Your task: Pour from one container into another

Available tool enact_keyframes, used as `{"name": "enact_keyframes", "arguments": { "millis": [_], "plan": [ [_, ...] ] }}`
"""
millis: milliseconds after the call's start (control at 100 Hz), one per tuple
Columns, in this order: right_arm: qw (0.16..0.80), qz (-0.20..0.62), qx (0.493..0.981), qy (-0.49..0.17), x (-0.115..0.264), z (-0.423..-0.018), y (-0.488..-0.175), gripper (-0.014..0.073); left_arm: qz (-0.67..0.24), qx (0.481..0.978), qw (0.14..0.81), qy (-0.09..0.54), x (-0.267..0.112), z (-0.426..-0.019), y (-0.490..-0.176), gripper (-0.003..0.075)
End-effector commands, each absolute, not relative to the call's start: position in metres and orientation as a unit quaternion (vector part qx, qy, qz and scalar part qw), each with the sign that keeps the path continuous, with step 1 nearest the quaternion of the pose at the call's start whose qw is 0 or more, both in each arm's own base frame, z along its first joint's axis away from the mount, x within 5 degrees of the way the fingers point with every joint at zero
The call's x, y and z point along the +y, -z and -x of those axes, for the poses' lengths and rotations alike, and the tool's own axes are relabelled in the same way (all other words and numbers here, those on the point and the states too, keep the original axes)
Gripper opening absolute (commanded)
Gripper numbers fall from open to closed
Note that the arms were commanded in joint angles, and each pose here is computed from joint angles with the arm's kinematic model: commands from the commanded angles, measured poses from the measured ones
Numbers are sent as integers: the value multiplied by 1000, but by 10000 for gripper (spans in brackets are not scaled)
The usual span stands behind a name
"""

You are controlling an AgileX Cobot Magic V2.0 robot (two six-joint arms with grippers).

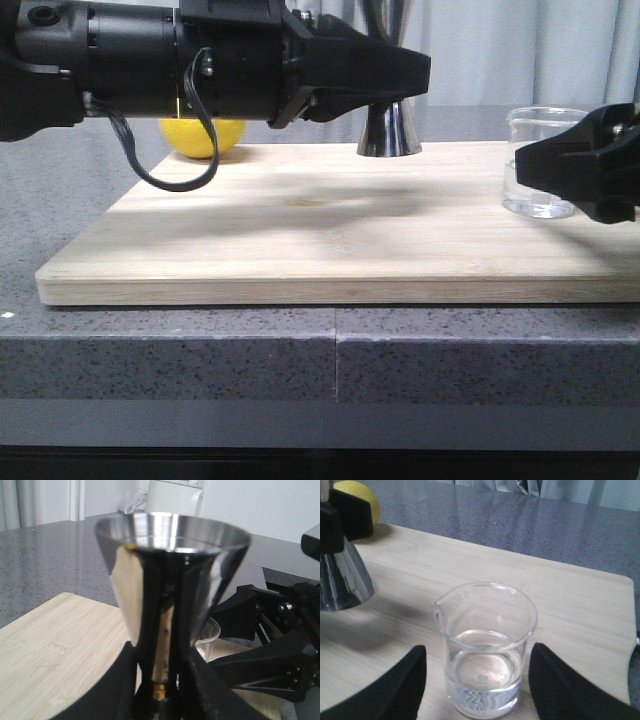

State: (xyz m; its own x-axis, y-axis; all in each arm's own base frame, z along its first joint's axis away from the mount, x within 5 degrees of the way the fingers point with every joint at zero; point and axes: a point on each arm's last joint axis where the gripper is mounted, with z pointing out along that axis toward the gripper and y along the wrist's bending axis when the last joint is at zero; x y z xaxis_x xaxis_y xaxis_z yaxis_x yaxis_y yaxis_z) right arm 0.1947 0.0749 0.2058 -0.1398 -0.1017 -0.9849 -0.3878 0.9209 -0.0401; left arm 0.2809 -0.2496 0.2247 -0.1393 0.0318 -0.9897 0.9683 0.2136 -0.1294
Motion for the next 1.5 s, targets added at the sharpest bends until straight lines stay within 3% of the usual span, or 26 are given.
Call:
{"name": "enact_keyframes", "arguments": {
  "millis": [0, 970, 1300, 1490],
  "plan": [
    [687, 156, 700, -116, 76, -202, -223, 410, -408, 540, 542, 499, -249, -275, -261, -21],
    [688, 156, 698, -119, 85, -225, -213, 406, -418, 541, 531, 501, -250, -273, -259, -21],
    [688, 156, 698, -119, 85, -225, -213, 247, -418, 541, 531, 501, -250, -273, -259, -21],
    [688, 156, 698, -119, 85, -225, -213, 227, -418, 540, 531, 501, -250, -273, -259, -21]
  ]
}}
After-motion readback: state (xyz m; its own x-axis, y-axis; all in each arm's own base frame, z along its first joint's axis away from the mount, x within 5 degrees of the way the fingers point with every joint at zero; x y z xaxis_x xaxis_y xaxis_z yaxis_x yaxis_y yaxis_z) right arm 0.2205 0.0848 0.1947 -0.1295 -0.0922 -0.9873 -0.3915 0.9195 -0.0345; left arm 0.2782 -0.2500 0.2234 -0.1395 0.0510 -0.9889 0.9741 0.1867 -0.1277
